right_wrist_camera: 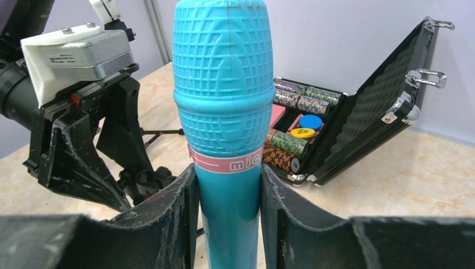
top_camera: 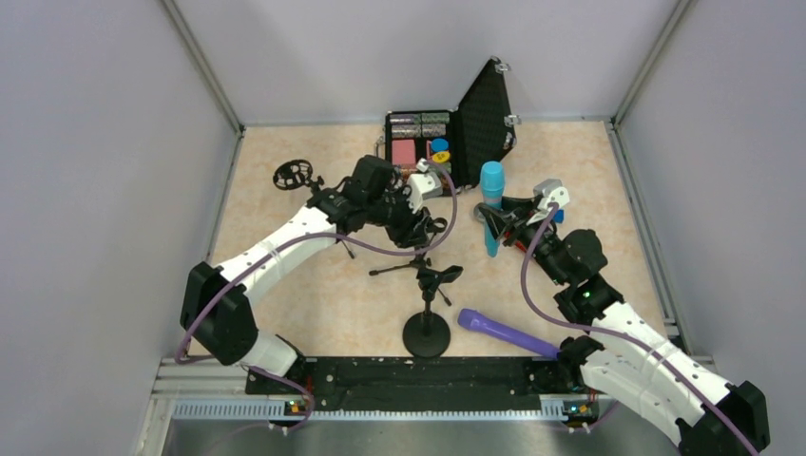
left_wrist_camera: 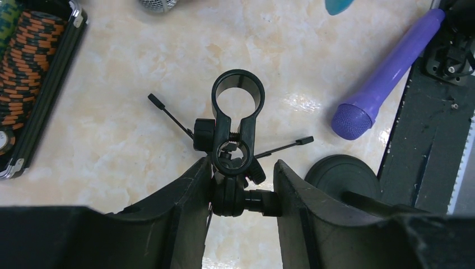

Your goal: Attach the microphones to the stand

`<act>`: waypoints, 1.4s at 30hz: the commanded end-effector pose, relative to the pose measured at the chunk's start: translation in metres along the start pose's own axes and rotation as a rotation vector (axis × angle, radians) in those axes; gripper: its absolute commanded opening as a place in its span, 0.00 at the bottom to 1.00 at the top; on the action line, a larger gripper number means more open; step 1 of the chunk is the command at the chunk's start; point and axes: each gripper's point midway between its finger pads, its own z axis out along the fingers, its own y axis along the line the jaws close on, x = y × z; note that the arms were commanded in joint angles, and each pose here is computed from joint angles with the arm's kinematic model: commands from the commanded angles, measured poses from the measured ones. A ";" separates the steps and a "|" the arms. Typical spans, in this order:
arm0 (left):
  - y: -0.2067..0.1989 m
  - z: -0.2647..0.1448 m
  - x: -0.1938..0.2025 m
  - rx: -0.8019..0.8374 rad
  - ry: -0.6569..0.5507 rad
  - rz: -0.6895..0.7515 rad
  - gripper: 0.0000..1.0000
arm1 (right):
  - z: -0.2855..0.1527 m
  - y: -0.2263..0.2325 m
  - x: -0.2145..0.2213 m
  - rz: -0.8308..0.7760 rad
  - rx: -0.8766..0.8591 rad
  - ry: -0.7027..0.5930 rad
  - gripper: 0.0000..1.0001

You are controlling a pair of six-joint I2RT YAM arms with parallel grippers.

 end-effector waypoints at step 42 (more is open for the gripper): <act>-0.027 -0.015 -0.028 0.010 -0.168 0.193 0.81 | 0.015 0.031 -0.048 0.016 -0.167 -0.133 0.00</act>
